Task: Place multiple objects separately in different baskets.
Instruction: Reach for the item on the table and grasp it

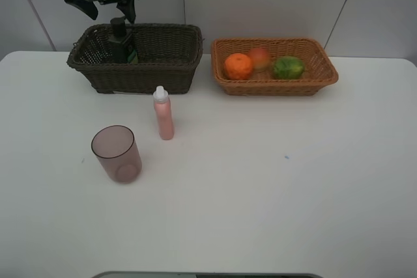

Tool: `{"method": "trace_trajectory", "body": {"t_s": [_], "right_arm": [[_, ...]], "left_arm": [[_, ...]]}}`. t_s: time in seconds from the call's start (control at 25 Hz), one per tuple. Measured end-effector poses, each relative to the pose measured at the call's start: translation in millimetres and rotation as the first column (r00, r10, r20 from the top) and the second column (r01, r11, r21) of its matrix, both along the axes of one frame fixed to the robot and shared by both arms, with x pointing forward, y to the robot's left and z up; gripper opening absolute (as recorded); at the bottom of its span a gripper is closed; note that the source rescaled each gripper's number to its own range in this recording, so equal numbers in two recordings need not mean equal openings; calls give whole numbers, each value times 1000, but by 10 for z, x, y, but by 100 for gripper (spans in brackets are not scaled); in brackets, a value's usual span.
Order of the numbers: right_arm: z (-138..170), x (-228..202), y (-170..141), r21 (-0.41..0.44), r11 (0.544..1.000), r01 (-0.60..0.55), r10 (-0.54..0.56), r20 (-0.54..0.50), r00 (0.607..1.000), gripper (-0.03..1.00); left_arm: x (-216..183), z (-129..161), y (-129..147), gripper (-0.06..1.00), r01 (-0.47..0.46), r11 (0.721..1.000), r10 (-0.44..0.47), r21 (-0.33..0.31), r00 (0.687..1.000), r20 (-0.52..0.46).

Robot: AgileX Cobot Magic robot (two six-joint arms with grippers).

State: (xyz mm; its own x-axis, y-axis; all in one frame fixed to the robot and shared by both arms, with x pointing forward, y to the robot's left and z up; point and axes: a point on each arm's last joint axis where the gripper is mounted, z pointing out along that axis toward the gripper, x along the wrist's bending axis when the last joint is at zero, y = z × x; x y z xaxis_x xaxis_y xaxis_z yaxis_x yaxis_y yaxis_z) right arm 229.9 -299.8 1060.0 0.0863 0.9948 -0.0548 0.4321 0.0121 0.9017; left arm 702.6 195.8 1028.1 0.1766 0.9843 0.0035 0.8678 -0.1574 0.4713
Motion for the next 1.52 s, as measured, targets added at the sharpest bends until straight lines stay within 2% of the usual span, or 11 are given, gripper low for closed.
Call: {"method": "trace_trajectory", "body": {"t_s": [0.2,0.4,0.68,1.04,1.52], "right_arm": [[0,0,0,0,1000,0,0,0,1000,74],[0,0,0,0,1000,0,0,0,1000,74],[0,0,0,0,1000,0,0,0,1000,74],[0,0,0,0,1000,0,0,0,1000,74],[0,0,0,0,1000,0,0,0,1000,74]], "left_arm": [[-251,246,-393,100,98,995,-98,15,995,-6],[-479,243,-841,100,191,981,-189,20,980,-56],[-720,196,-1227,100,247,969,-244,14,965,-100],[-959,-194,-1318,100,205,978,-190,36,950,-247],[-1127,-489,-1233,100,127,990,-104,53,943,-316]]}}
